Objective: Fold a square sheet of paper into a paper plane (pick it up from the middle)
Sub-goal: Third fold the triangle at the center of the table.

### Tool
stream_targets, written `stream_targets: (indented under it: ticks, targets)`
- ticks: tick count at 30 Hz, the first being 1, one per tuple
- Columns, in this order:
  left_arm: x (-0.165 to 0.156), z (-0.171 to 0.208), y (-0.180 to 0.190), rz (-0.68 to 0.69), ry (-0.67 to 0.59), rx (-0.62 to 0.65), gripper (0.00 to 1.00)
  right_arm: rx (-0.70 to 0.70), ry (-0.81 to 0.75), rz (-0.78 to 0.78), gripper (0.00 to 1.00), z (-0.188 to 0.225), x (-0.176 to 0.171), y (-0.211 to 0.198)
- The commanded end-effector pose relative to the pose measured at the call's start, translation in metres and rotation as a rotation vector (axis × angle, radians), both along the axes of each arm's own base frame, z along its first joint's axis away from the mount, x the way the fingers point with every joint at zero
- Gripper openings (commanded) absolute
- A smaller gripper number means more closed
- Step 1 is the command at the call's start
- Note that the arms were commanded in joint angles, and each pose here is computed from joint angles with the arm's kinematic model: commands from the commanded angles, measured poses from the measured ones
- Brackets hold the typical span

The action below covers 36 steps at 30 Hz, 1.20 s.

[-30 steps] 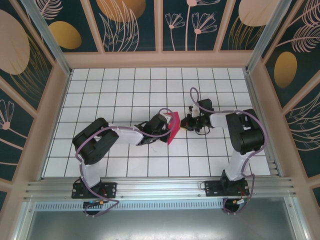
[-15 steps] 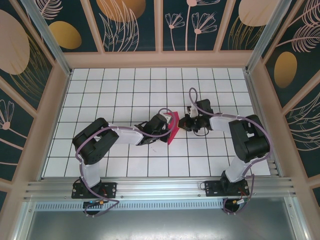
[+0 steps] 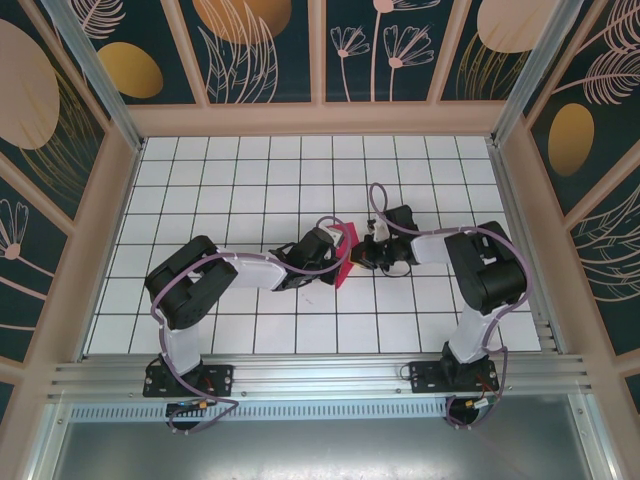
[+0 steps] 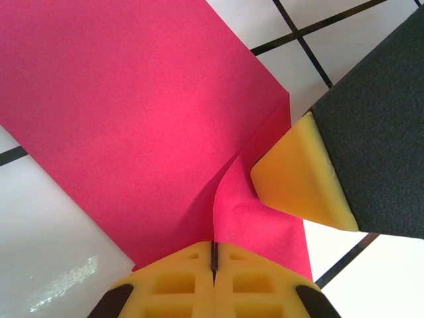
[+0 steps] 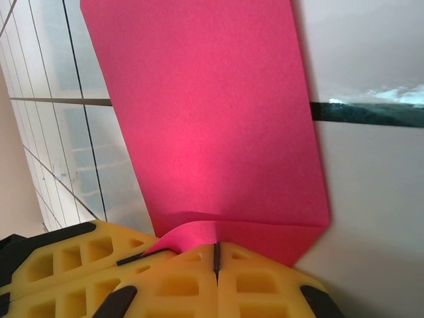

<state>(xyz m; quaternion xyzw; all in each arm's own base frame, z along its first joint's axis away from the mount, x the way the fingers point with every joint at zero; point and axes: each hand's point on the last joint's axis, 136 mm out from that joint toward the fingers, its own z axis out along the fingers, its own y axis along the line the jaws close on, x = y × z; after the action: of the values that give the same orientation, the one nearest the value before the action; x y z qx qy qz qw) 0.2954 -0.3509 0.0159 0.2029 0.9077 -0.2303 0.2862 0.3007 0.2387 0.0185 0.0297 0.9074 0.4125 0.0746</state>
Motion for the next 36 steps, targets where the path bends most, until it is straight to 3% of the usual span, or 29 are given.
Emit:
stream_targets:
  ticks: [1,8,20,29,36]
  targets:
    - [-0.007,-0.021,0.023,0.04,0.048,0.096,0.0,0.027,-0.015,0.002,0.01,0.013,-0.006,0.0]
    - [-0.005,-0.021,0.022,0.04,0.044,0.099,0.0,0.069,-0.022,0.008,0.01,0.023,-0.02,0.004]
    - [-0.007,-0.023,0.021,0.043,0.058,0.092,0.0,0.018,0.061,-0.013,0.0,-0.019,-0.03,0.001]
    - [-0.01,-0.025,0.024,0.049,0.066,0.082,0.0,0.105,-0.027,0.006,0.01,0.027,-0.031,0.01]
    - [-0.01,-0.024,0.019,0.035,0.069,0.069,0.0,0.137,-0.008,0.013,0.01,0.023,-0.041,0.019]
